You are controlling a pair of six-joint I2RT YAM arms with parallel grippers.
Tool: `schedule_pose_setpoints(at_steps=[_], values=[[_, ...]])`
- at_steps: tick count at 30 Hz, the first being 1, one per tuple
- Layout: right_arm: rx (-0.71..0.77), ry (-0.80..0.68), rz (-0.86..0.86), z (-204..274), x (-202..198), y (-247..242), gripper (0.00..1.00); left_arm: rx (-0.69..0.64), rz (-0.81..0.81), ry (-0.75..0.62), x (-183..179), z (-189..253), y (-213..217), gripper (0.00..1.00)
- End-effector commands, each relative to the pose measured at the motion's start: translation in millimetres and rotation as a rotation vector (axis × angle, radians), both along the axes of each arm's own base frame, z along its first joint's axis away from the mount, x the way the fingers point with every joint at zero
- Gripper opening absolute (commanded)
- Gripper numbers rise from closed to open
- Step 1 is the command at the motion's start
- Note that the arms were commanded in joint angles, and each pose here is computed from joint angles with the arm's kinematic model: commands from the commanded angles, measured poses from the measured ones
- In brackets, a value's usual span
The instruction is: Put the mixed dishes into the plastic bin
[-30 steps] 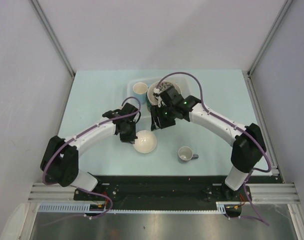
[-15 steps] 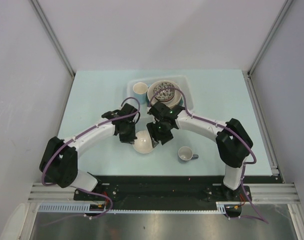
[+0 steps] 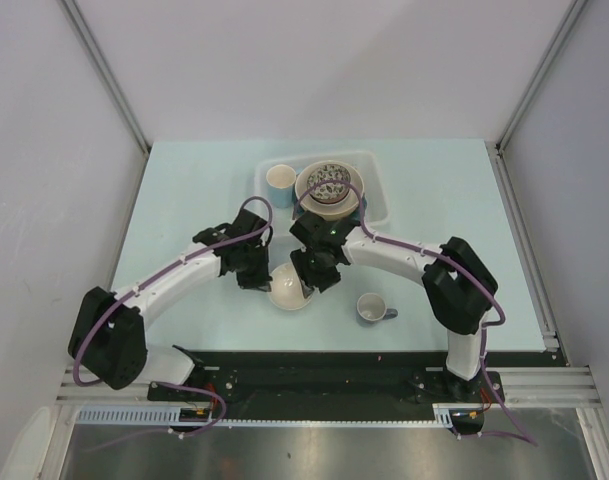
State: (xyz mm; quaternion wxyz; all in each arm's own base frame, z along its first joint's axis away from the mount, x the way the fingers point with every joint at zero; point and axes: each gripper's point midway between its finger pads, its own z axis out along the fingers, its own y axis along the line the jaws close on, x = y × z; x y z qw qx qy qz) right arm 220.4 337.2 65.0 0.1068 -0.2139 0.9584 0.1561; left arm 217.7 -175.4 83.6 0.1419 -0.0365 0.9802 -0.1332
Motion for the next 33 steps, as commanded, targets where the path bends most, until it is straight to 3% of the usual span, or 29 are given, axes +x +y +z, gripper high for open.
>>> schedule_pose_setpoints(at_steps=[1, 3, 4, 5, 8, 11, 15, 20, 22, 26, 30, 32, 33], values=[[0.006, -0.041, -0.033, -2, 8, 5, 0.49, -0.103, -0.022, -0.032, 4, 14, -12, 0.0], [0.006, -0.044, -0.035, -2, 9, 5, 0.23, -0.106, -0.031, -0.027, 3, 14, -14, 0.04], [0.003, -0.048, -0.036, -1, 10, 5, 0.13, -0.101, -0.029, -0.021, 3, 14, -13, 0.09], [-0.001, -0.063, -0.045, 2, 11, 3, 0.0, -0.097, -0.024, -0.02, 3, 14, -12, 0.21], [-0.01, -0.104, -0.044, 15, 12, -2, 0.0, -0.099, -0.021, -0.033, 5, 19, -11, 0.39], [-0.03, -0.166, -0.047, 31, 17, -13, 0.0, -0.083, 0.013, -0.07, 11, 29, -5, 0.46], [-0.046, -0.219, -0.076, 57, 31, -37, 0.0, -0.062, 0.084, -0.17, 27, 58, 12, 0.49], [0.018, -0.301, -0.16, 117, 71, -61, 0.0, -0.115, 0.151, -0.393, 45, 113, 29, 0.54], [0.001, -0.344, -0.194, 131, 97, -75, 0.0, -0.097, 0.161, -0.411, 46, 117, 35, 0.61], [0.01, -0.432, -0.241, 171, 156, -90, 0.0, -0.049, 0.195, -0.396, 44, 111, 46, 0.61], [0.015, -0.449, -0.27, 175, 205, -97, 0.0, -0.052, 0.196, -0.377, 41, 102, 46, 0.61], [-0.013, -0.415, -0.281, 155, 224, -101, 0.0, -0.054, 0.195, -0.371, 40, 100, 45, 0.61], [0.012, -0.452, -0.291, 170, 236, -99, 0.0, -0.054, 0.194, -0.364, 39, 97, 45, 0.61]])
